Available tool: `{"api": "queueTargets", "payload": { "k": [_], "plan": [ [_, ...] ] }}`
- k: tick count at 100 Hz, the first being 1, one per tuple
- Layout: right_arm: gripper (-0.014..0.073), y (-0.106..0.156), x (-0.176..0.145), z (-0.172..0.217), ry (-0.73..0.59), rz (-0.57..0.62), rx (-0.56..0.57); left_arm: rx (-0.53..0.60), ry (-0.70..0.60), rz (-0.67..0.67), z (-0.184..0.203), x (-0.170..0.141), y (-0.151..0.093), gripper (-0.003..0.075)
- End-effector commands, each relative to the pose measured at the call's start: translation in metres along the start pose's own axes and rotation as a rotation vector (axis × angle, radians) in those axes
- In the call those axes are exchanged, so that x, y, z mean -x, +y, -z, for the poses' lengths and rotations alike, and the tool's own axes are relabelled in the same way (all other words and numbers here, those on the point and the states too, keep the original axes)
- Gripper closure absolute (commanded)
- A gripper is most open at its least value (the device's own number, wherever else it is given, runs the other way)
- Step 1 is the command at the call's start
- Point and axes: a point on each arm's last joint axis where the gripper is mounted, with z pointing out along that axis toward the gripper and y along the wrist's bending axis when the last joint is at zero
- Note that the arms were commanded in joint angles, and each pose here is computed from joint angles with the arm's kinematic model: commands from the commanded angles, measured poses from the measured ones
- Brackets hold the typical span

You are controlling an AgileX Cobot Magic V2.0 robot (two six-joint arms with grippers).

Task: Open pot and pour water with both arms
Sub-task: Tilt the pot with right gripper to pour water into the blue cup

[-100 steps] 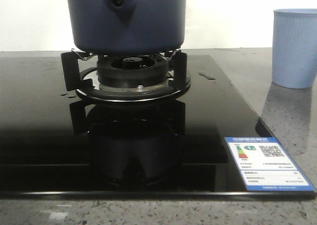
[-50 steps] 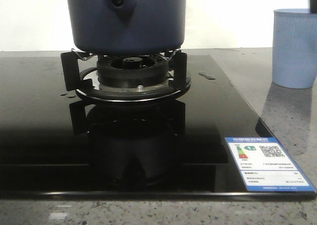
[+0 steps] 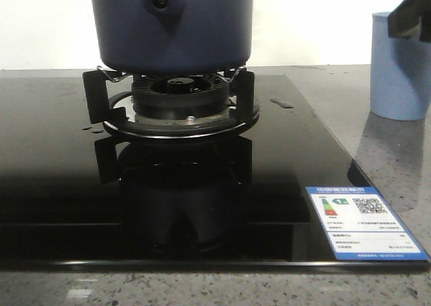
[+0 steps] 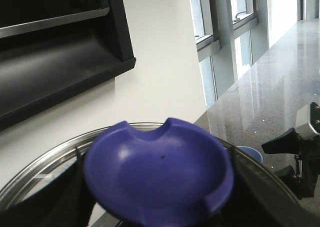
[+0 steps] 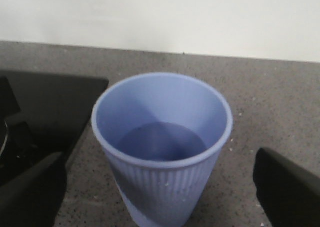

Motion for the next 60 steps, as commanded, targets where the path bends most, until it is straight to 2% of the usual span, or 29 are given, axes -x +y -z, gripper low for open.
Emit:
{"api": "queueTargets", "payload": {
  "k": [1, 16, 36, 60],
  "plan": [
    [-0.0071, -0.004, 0.012, -0.004, -0.071, 0.005, -0.054, 0.026, -0.112, 0.022, 0.006, 0.021, -0.004, 0.0408],
    [-0.0071, -0.005, 0.009, -0.015, -0.087, -0.03, -0.094, 0.026, -0.115, 0.024, 0.006, 0.022, -0.004, 0.0408],
    [-0.007, 0.002, 0.005, -0.028, -0.115, -0.052, -0.056, 0.019, -0.117, 0.025, 0.006, 0.022, -0.004, 0.0408],
    [-0.0047, 0.003, 0.003, -0.04, -0.122, -0.054, -0.077, 0.008, -0.119, 0.026, 0.006, 0.022, -0.005, 0.0408]
  ]
}}
